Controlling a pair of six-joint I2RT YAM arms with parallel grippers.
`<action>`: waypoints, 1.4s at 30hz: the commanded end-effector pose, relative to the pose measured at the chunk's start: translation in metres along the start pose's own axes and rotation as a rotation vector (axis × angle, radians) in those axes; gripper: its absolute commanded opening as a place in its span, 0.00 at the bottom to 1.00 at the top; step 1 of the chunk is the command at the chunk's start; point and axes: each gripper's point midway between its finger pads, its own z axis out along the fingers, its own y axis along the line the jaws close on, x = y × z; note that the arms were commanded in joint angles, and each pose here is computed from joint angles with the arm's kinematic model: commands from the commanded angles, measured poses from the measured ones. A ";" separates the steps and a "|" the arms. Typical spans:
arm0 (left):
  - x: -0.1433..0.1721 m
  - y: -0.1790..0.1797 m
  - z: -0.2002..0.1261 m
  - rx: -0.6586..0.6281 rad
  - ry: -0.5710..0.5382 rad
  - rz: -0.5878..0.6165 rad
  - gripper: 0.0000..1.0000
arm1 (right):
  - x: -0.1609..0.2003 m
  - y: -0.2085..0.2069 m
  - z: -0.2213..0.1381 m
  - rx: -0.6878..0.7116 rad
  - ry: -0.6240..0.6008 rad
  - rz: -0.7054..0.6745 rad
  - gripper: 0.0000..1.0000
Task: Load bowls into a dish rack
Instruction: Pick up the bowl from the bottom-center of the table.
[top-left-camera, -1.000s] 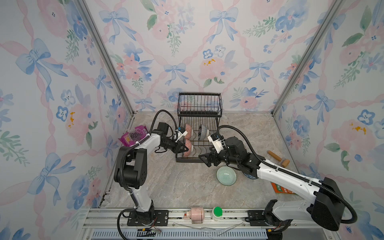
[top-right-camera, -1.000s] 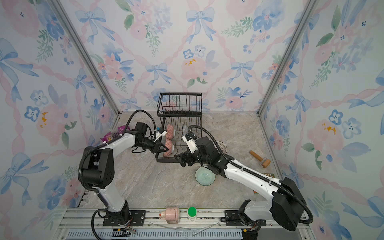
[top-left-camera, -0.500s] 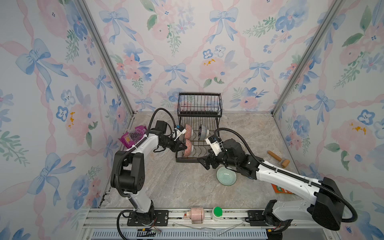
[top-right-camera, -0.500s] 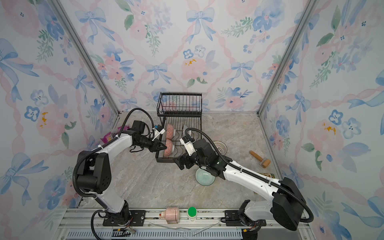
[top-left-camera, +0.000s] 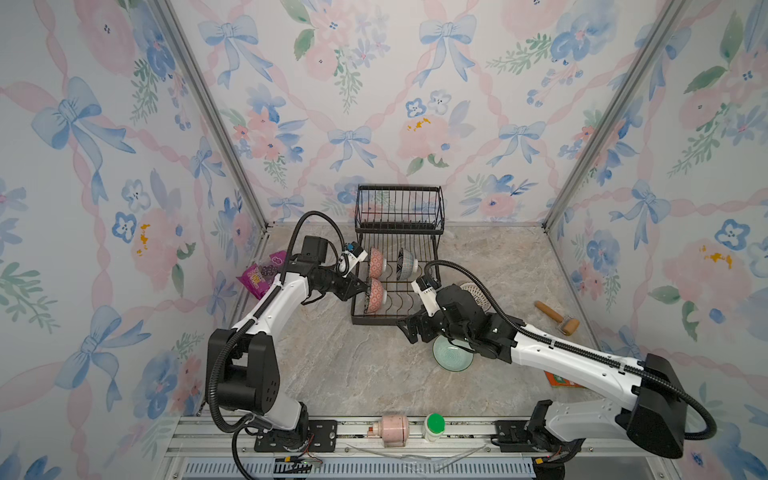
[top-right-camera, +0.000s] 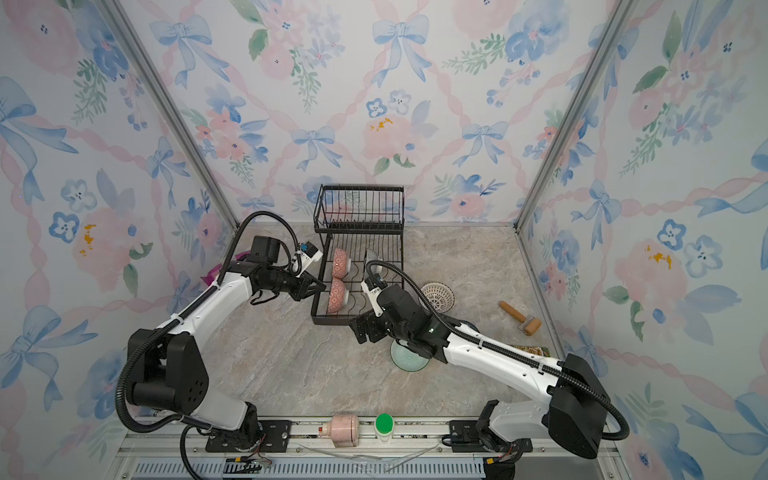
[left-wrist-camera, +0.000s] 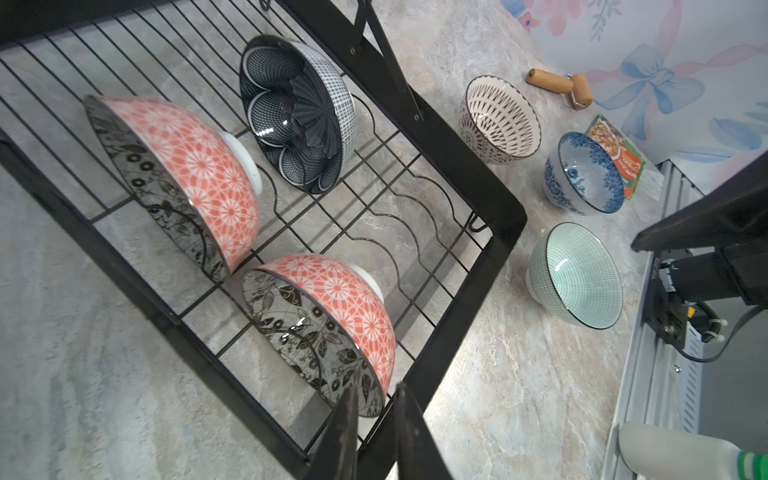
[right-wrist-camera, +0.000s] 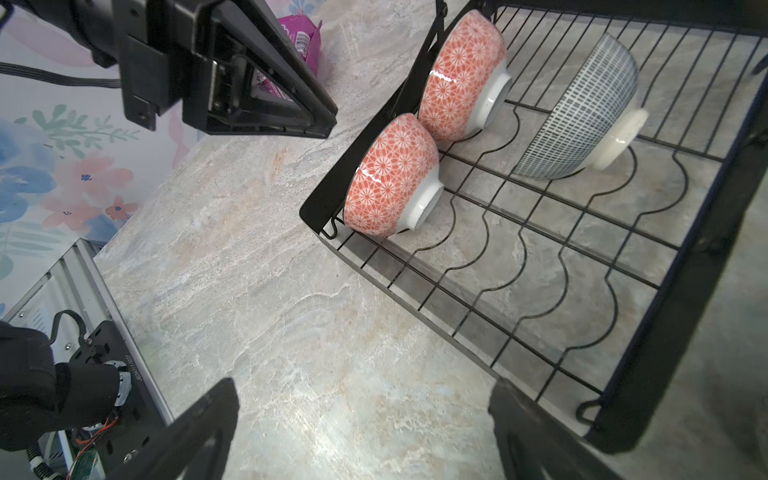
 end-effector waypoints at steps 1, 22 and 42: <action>-0.013 -0.005 -0.015 -0.048 -0.035 0.012 0.21 | -0.003 0.004 -0.005 0.061 0.010 0.028 0.96; -0.055 -0.074 -0.025 -0.122 -0.192 0.145 0.23 | 0.038 0.040 -0.054 0.039 -0.088 0.290 0.96; -0.003 -0.210 0.054 0.202 -0.008 0.376 0.26 | 0.112 -0.053 -0.131 0.285 -0.135 0.382 0.99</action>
